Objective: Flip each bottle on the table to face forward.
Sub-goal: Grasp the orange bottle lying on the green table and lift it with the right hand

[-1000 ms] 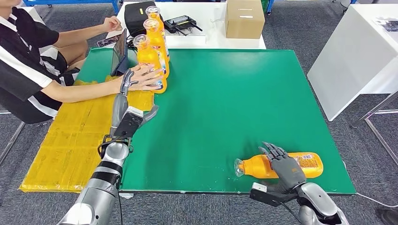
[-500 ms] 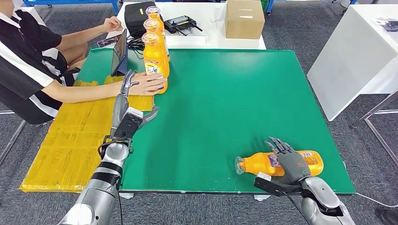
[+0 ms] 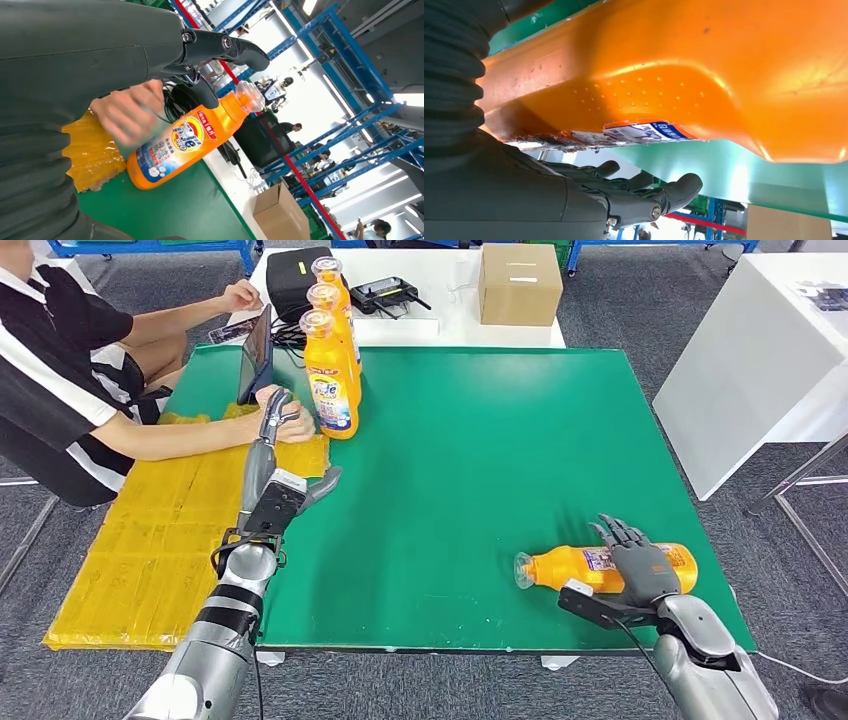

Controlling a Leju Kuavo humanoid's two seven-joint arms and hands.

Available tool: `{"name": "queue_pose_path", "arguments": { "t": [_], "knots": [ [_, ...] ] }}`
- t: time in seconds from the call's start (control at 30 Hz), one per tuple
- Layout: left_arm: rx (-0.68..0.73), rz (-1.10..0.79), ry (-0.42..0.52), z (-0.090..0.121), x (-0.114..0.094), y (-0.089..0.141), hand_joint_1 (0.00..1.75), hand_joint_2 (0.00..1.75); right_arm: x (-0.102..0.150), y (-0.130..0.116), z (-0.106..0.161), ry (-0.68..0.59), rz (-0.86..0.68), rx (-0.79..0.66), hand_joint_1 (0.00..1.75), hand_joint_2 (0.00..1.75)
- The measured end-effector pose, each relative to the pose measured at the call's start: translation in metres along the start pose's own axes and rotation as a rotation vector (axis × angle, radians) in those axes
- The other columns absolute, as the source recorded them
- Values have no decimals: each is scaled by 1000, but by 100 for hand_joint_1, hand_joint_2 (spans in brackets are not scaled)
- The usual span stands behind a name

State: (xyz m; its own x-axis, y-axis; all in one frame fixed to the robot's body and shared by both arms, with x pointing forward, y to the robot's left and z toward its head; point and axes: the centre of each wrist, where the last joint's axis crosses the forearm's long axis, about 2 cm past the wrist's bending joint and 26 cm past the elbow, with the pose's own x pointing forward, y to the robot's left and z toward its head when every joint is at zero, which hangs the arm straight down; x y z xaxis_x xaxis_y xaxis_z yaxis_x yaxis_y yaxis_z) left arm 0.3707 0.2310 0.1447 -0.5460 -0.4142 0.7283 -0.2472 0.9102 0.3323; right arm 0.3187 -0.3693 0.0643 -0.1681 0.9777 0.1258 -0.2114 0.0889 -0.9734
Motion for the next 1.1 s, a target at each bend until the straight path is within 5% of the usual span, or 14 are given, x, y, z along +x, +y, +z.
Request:
{"name": "queue_pose_path", "arguments": {
  "t": [0.13,0.3,0.43,0.8,1.1],
  "knots": [
    [-4,6,1,0,0,0,0,175,-3,0,-1,15,6,8,15,175],
    [-7,17,1,-1,0,-1,0,175,-17,-2,0,47,19,40,131,175],
    [-8,23,3,-2,0,-3,0,175,-29,-2,1,71,33,67,169,175],
    [-19,43,-2,-7,2,-11,0,175,-40,-15,-13,75,28,76,175,175],
    [-30,60,6,-7,6,-17,0,175,-1,-15,-34,53,31,8,175,175]
  ]
}}
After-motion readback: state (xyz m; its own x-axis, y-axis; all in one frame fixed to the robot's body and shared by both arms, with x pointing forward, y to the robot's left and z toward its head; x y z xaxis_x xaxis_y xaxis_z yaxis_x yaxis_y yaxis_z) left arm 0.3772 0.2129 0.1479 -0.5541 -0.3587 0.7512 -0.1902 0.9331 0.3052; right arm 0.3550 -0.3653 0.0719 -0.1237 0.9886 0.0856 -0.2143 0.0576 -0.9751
